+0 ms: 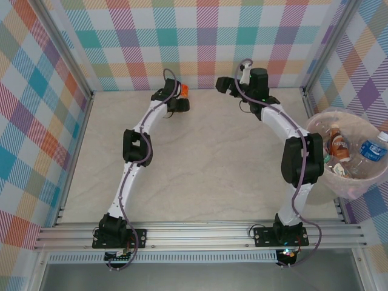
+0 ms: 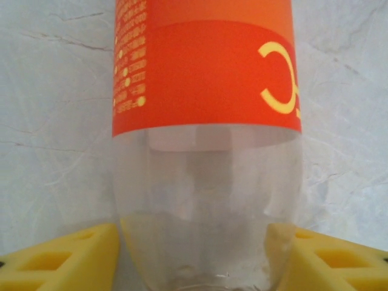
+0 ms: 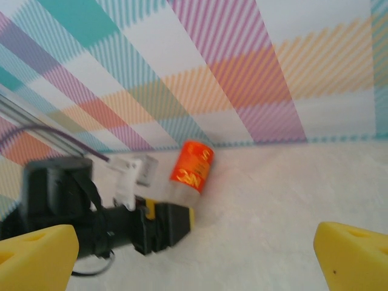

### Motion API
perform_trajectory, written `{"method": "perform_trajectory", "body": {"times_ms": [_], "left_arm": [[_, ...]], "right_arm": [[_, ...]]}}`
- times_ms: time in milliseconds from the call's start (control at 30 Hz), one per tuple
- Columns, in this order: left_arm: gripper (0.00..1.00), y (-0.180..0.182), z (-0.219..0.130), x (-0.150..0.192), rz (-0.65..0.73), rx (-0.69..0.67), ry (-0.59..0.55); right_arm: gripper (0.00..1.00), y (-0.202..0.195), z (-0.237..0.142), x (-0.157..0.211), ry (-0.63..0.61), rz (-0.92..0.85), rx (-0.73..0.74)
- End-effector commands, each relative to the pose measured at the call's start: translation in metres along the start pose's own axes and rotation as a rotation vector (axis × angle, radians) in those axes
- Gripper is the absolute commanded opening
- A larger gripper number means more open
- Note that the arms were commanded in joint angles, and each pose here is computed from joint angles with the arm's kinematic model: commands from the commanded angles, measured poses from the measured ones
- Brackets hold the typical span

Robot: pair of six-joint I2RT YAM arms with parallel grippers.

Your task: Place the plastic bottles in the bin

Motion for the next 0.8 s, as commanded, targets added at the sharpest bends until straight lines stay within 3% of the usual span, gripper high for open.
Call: {"method": "perform_trajectory", "body": {"times_ms": [0, 133, 267, 500, 767], "left_arm": [[0.57, -0.003, 0.004, 0.03, 0.073, -0.061, 0.142], [0.43, -0.004, -0.002, 0.034, 0.098, -0.132, 0.16], [0.34, -0.014, -0.023, 0.026, 0.083, -0.091, 0.144], [0.3, -0.047, -0.085, 0.039, 0.07, 0.017, 0.104], [0.29, -0.084, -0.175, 0.095, 0.038, 0.159, 0.038]], "right_arm": [[1.0, -0.003, -0.006, 0.007, 0.021, -0.023, 0.054], [1.0, 0.003, -0.021, 0.006, 0.012, -0.029, 0.052], [1.0, 0.012, -0.042, 0.007, 0.022, -0.028, 0.039], [1.0, 0.027, -0.092, 0.034, 0.086, 0.087, -0.006], [1.0, 0.034, -0.153, 0.072, 0.135, 0.194, 0.02]]}}
Point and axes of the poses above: each hand's point on the last joint's axis, 136 mm out from that joint toward the fingers, its own z axis out along the fingers, its own y axis along the line the jaws close on, x = y × z, the point moved 7 cm from there along -z, back along the fingers, and after that the axes turned 5 degrees about z, right-handed, at the moved point
